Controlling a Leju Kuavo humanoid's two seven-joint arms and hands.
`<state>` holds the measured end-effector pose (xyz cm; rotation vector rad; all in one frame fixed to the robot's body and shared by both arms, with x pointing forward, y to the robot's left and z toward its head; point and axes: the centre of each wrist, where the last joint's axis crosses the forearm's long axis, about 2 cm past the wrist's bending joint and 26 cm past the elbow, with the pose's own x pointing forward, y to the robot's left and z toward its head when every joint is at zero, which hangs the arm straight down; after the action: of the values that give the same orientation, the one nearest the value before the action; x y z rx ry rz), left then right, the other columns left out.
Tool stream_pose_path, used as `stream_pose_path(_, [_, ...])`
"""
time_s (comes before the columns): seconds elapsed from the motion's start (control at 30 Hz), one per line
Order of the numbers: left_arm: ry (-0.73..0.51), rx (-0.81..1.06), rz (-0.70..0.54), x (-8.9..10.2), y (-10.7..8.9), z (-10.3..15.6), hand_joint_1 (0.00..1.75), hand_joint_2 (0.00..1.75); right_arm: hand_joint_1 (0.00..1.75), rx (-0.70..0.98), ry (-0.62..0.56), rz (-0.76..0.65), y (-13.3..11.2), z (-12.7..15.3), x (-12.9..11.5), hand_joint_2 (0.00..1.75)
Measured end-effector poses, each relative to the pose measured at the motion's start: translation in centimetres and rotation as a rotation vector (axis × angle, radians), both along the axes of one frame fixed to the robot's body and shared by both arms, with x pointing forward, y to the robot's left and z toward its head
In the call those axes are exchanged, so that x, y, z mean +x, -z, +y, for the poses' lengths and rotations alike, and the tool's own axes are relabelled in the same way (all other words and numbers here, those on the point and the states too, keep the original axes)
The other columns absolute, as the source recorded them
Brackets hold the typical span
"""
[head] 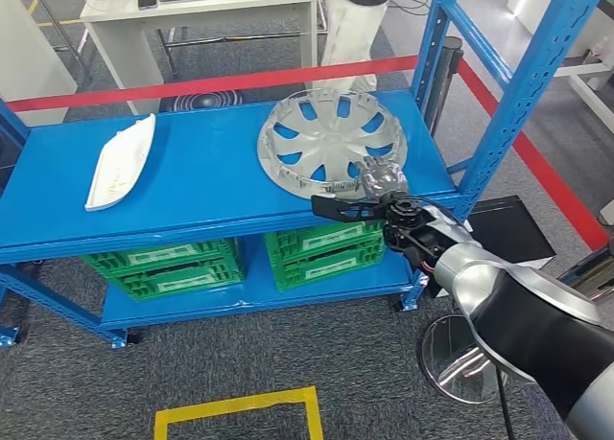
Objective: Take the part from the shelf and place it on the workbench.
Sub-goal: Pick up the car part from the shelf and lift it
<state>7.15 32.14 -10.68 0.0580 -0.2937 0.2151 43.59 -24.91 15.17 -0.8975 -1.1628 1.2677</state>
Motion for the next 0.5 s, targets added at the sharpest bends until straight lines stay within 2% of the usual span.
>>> stream_pose_path(0.17, [0.002,0.001,-0.002,-0.01,0.0,0.11,0.0,0.0,0.0,0.004,-0.011,-0.024,0.07,-0.18,-0.01,1.75])
stream_pose_path(0.5, [-0.011,0.0,-0.005,-0.02,-0.01,0.22,0.0,0.0,0.0,-0.005,-0.103,-0.137,-0.04,-0.26,-0.02,1.75])
